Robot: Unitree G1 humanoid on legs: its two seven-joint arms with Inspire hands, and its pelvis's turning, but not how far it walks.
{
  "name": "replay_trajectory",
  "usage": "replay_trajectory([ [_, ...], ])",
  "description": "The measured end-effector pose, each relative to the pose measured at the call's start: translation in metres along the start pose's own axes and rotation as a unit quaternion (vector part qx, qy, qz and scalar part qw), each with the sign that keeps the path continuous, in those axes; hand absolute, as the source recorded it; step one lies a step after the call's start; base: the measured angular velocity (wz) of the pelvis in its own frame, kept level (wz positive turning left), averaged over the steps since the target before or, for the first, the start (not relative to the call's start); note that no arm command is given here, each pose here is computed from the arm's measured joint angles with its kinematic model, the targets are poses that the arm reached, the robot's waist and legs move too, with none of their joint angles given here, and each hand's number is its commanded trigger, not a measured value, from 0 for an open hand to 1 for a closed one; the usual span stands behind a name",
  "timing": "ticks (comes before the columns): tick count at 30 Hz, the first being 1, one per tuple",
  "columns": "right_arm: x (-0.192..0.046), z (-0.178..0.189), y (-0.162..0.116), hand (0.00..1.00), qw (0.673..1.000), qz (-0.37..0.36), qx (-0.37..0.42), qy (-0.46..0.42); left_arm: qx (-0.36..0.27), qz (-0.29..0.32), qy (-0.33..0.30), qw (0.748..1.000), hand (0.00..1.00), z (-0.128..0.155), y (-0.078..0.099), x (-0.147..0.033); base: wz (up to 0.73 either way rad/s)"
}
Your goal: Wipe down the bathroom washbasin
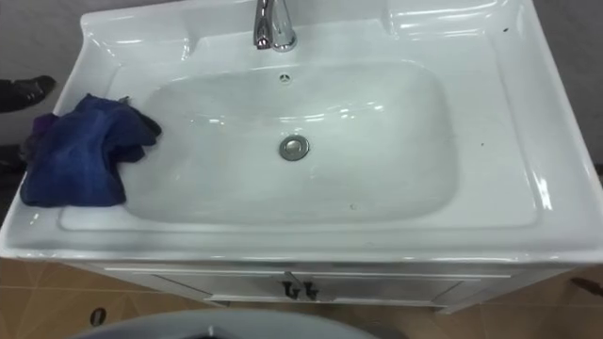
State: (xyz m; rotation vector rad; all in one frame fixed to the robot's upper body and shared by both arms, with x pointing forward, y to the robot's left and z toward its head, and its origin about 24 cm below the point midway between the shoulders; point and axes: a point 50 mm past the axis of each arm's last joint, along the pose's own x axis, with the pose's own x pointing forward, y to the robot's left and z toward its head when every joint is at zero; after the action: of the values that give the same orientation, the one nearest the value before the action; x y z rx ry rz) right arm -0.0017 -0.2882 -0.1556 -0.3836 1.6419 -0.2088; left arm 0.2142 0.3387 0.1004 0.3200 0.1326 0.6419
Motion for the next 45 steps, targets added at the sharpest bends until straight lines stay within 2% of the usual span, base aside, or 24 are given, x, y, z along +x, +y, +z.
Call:
replay_trajectory([
  [4, 0.000, -0.003, 0.001, 0.00, 1.000, 0.000, 0.008, 0.004, -0.007, 0.050, -0.020, 0.999, 0.00, 0.007, 0.010, 0.000, 0.00],
  [8, 0.000, -0.003, 0.002, 0.00, 1.000, 0.001, 0.010, 0.004, -0.009, 0.070, -0.021, 0.997, 0.00, 0.007, 0.016, 0.000, 0.02],
  [13, 0.000, -0.003, -0.001, 0.00, 1.000, -0.003, 0.025, 0.001, -0.017, 0.127, -0.024, 0.992, 0.00, 0.008, 0.035, 0.000, 0.00],
  [17, 0.000, -0.009, -0.001, 0.00, 1.000, -0.002, 0.026, 0.006, -0.019, 0.153, -0.015, 0.988, 0.00, 0.004, 0.043, 0.000, 0.00],
  [20, 0.000, -0.014, -0.003, 0.00, 1.000, -0.006, 0.025, 0.012, -0.012, 0.189, 0.022, 0.982, 0.00, -0.015, 0.056, -0.002, 0.02],
  [22, 0.000, -0.014, -0.004, 0.00, 1.000, -0.007, 0.024, 0.013, -0.007, 0.230, 0.074, 0.970, 0.00, -0.041, 0.072, -0.008, 0.25],
  [26, 0.000, -0.013, -0.006, 0.00, 1.000, -0.010, 0.023, 0.010, 0.010, 0.273, 0.155, 0.949, 0.00, -0.079, 0.090, -0.020, 0.33],
  [32, 0.000, -0.013, -0.012, 0.00, 1.000, -0.017, 0.014, 0.009, -0.026, 0.320, 0.240, 0.916, 0.00, -0.125, 0.110, -0.050, 0.41],
  [34, 0.001, -0.018, -0.007, 0.00, 1.000, -0.009, 0.013, 0.023, -0.025, 0.353, 0.283, 0.891, 0.00, -0.146, 0.122, -0.066, 0.31],
  [37, 0.001, -0.024, 0.001, 0.00, 1.000, 0.001, 0.009, 0.023, -0.043, 0.396, 0.319, 0.860, 0.00, -0.161, 0.134, -0.085, 0.28],
  [39, 0.000, -0.025, 0.001, 0.00, 1.000, 0.003, 0.013, 0.025, -0.066, 0.415, 0.345, 0.840, 0.00, -0.175, 0.136, -0.100, 0.15],
  [42, 0.000, -0.022, 0.001, 0.00, 1.000, 0.011, 0.011, 0.024, -0.091, 0.424, 0.406, 0.805, 0.00, -0.201, 0.130, -0.123, 0.13],
  [44, 0.000, -0.020, 0.001, 0.00, 1.000, 0.017, 0.011, 0.023, -0.096, 0.429, 0.440, 0.783, 0.00, -0.217, 0.127, -0.144, 0.02],
  [45, 0.000, -0.019, 0.001, 0.00, 1.000, 0.020, 0.011, 0.021, -0.084, 0.422, 0.470, 0.770, 0.00, -0.229, 0.122, -0.162, -0.04],
])
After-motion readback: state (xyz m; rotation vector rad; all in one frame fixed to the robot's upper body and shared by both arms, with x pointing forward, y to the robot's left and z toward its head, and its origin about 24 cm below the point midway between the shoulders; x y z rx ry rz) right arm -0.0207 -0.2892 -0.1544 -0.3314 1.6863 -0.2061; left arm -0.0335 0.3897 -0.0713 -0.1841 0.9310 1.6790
